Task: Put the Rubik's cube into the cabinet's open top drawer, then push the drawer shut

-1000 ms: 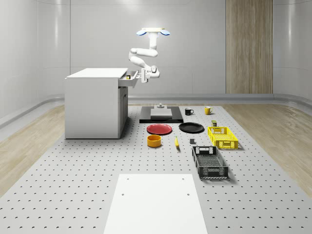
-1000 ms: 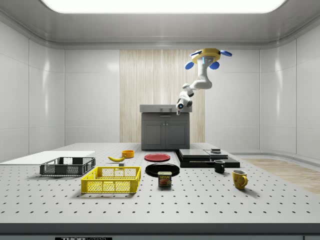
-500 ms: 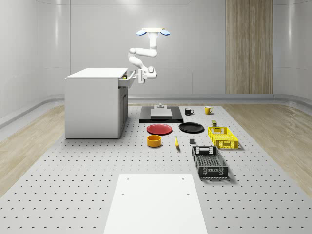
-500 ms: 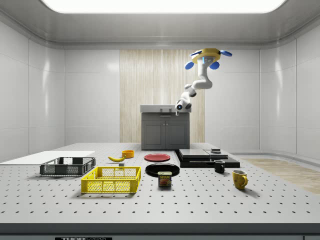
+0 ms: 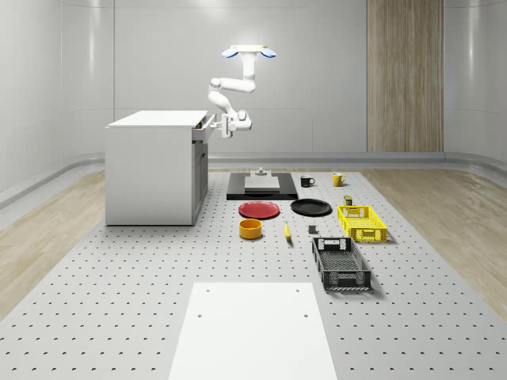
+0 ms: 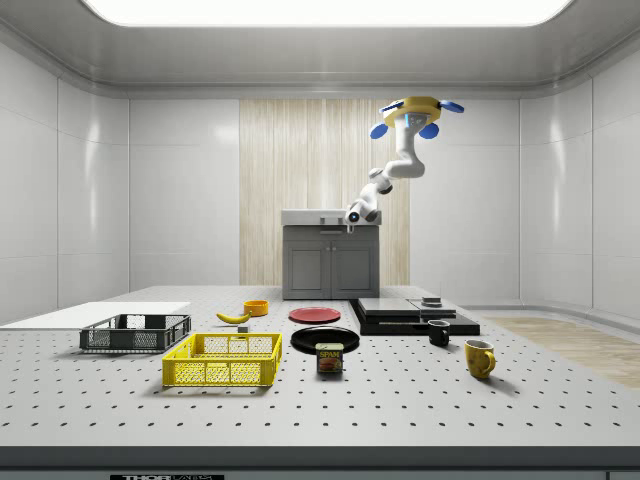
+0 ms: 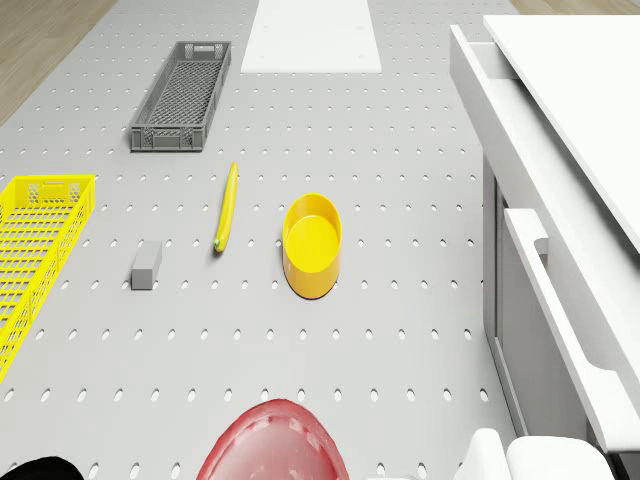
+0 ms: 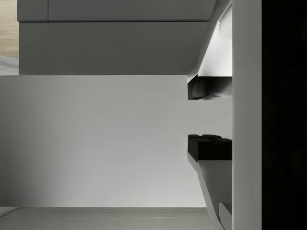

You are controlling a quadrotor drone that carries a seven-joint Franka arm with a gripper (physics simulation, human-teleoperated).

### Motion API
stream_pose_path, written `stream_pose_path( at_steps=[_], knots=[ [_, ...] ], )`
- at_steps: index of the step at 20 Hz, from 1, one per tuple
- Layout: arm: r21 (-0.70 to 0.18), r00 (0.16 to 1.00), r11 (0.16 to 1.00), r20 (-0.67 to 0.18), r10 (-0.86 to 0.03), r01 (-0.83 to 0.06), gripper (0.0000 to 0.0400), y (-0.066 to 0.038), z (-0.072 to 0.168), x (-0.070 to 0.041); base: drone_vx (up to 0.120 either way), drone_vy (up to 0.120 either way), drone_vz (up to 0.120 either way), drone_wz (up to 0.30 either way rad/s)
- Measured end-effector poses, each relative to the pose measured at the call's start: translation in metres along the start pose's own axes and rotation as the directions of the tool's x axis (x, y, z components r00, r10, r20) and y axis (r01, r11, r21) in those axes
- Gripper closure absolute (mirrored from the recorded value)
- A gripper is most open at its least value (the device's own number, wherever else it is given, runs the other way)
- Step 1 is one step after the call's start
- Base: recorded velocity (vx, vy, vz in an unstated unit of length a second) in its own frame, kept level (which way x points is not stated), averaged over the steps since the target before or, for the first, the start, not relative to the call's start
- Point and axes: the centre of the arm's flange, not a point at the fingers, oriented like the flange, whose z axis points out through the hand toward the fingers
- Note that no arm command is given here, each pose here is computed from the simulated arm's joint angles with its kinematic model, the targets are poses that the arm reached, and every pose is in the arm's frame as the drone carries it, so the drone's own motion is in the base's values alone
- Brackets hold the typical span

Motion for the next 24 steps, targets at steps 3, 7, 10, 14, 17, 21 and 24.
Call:
stream_pose_path(
  at_steps=[3,7,10,14,17,21,24],
  knots=[
    [0.0,1.0,1.0,0.0,-0.001,0.001,0.0295,-0.008,0.008,0.001,0.0,0.0,0.0,0.0],
    [0.0,1.0,1.0,0.001,-0.002,0.002,0.0295,-0.02,0.019,0.001,0.0,0.0,0.0,0.0],
    [0.0,1.0,1.0,0.001,-0.003,0.003,0.0295,-0.025,0.025,0.001,0.0,-0.013,0.0,0.0],
    [0.0,1.0,1.0,0.001,-0.003,0.003,0.0295,-0.029,0.03,0.0,0.0,-0.09,0.0,0.0],
    [0.0,1.0,1.0,0.001,-0.003,0.003,0.0295,-0.031,0.032,-0.001,0.0,-0.067,0.0,0.0],
    [0.0,1.0,1.0,0.001,-0.007,0.007,0.0295,-0.032,0.033,-0.001,0.0,-0.12,0.0,0.0],
    [0.0,1.0,1.0,0.001,-0.011,0.011,0.0295,-0.032,0.034,0.0,0.0,-0.04,0.0,0.0]
  ],
)
